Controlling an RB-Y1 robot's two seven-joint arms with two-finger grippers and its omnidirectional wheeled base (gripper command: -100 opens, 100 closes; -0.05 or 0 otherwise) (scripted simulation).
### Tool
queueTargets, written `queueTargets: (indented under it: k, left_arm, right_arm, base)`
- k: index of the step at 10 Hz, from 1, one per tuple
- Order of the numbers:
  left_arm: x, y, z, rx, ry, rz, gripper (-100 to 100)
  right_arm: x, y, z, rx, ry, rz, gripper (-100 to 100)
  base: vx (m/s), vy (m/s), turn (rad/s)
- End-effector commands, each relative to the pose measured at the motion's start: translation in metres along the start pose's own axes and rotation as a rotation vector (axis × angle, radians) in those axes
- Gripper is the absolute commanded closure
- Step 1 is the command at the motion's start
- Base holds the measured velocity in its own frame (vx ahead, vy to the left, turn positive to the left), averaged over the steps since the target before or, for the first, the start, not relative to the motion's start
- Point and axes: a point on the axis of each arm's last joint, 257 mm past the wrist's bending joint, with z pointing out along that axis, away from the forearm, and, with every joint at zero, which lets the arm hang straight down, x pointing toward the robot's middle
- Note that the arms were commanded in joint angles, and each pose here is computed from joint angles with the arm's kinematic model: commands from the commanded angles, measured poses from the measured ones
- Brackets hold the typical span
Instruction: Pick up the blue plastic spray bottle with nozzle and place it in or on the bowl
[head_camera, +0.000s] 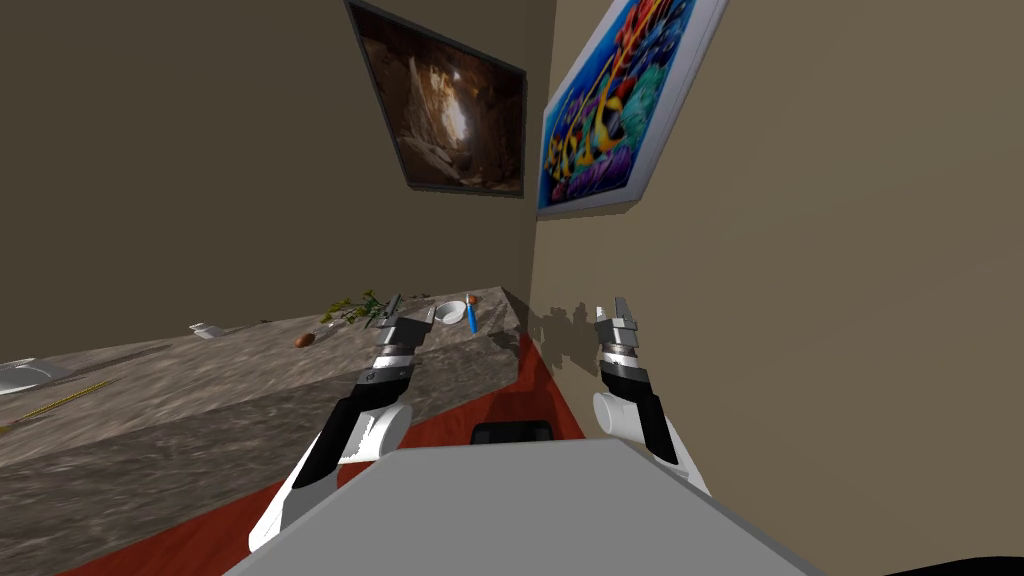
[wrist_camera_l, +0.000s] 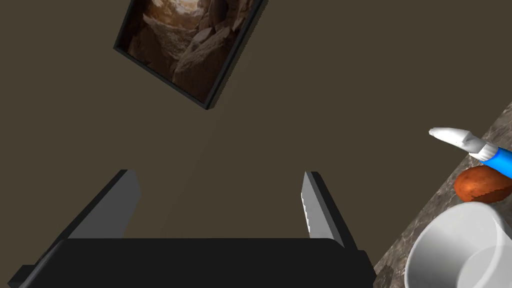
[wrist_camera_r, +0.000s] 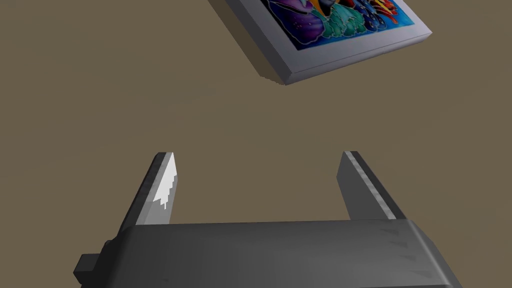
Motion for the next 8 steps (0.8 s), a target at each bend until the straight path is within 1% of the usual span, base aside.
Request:
queueTargets:
  k: [1,2,4,5,6,7,8]
  left_arm:
    - [-0.011,0.014,-0.001,-0.052,-0.029,-0.039,-100]
    - [-0.012,0.015,-0.001,-0.056,-0.031,-0.039,-100]
    - [-0.03,0.031,-0.004,-0.118,-0.079,-0.111,-100]
    - [-0.032,0.036,-0.005,-0.138,-0.088,-0.111,-100]
    - [-0.041,0.043,-0.007,-0.165,-0.114,-0.149,-100]
    - [-0.042,0.046,-0.008,-0.178,-0.119,-0.15,-100]
    - [-0.051,0.054,-0.011,-0.208,-0.149,-0.19,-100]
  right_arm:
    - [0.0,0.0,0.0,0.0,0.0,0.0,0]
    - [0.0,0.0,0.0,0.0,0.0,0.0,0]
    - [0.0,0.0,0.0,0.0,0.0,0.0,0]
    - [0.0,0.0,0.0,0.0,0.0,0.0,0]
    - [0.0,0.0,0.0,0.0,0.0,0.0,0]
    - [0.0,0.0,0.0,0.0,0.0,0.0,0]
    - [0.0,0.0,0.0,0.0,0.0,0.0,0]
  base:
    - [0.019,-0.081,0.076]
    - [0.016,-0.071,0.054]
    - [0.02,-0.09,0.12]
    - [0.016,-0.102,0.046]
    - [0.021,-0.104,0.089]
    - [0.026,-0.081,0.055]
    - [0.039,-0.084,0.086]
